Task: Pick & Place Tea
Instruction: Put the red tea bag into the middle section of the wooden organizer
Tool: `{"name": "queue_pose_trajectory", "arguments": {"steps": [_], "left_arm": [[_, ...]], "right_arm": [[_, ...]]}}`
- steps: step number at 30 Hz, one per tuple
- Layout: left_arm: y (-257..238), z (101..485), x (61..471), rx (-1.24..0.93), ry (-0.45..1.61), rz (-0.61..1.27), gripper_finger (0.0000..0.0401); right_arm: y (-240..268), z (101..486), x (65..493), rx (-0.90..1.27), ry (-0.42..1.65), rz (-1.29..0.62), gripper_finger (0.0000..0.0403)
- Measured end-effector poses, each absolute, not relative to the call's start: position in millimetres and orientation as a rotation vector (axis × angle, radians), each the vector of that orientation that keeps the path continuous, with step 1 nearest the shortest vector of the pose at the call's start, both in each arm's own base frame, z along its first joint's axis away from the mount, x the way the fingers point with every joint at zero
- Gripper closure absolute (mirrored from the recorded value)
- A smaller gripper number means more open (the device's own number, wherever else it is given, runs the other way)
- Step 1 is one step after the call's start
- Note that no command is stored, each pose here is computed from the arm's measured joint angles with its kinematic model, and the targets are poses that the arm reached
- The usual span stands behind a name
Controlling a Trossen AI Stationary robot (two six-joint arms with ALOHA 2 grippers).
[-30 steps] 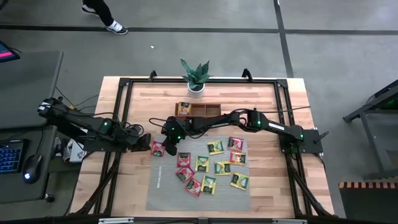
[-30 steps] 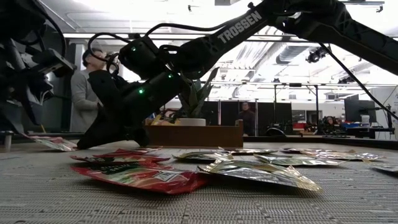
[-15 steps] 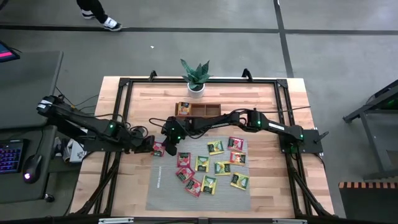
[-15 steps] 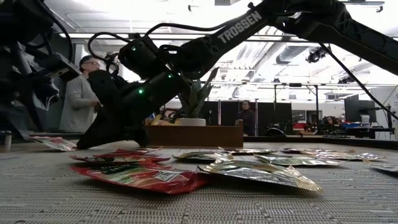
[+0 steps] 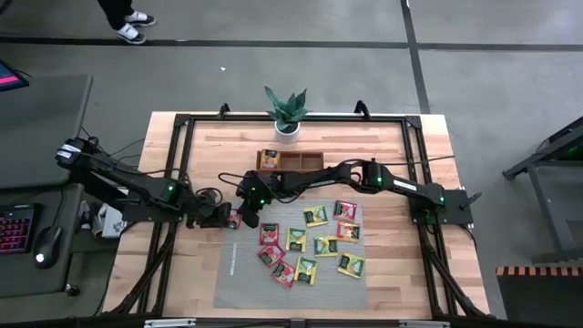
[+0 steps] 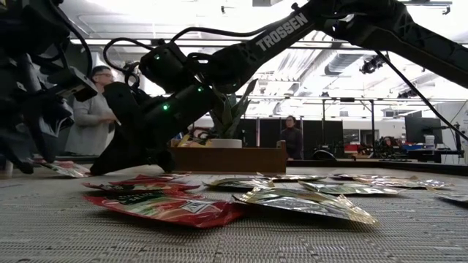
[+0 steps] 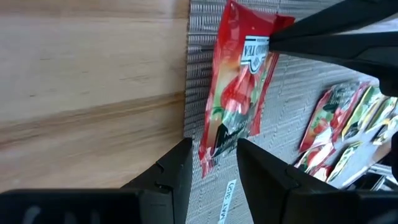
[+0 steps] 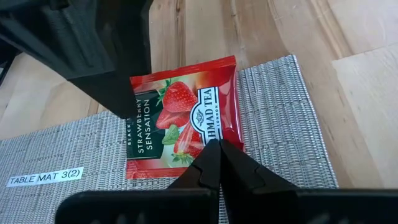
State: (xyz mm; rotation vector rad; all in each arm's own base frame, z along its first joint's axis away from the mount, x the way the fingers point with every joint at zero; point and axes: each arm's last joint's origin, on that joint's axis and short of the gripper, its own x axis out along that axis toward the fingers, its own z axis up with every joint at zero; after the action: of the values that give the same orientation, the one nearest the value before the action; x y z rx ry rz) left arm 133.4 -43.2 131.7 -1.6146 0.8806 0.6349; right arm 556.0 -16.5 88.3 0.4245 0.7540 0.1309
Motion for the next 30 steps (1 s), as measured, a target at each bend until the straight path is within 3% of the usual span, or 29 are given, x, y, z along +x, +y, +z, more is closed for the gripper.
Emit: {"name": "queue_pose_trajectory", "arguments": {"steps": [5,13,30], "left_arm": [[-42.5,131.6,133.5,-1.605,0.858,0.647,0.0305],[-42.3,131.8,133.6,-1.582,0.856,0.637,0.0395],[-42.9,131.9,133.4,-1.517,0.888,0.586,0.0401]], "right_arm": [[-16.5,88.3,556.0,0.425,0.754,0.132,0.0403],[-16.5,88.5,556.1,0.425,0.754,0.134,0.0403],[-16.1,94.5,558.3,0.436,0.746,0.166,0.0403]]}}
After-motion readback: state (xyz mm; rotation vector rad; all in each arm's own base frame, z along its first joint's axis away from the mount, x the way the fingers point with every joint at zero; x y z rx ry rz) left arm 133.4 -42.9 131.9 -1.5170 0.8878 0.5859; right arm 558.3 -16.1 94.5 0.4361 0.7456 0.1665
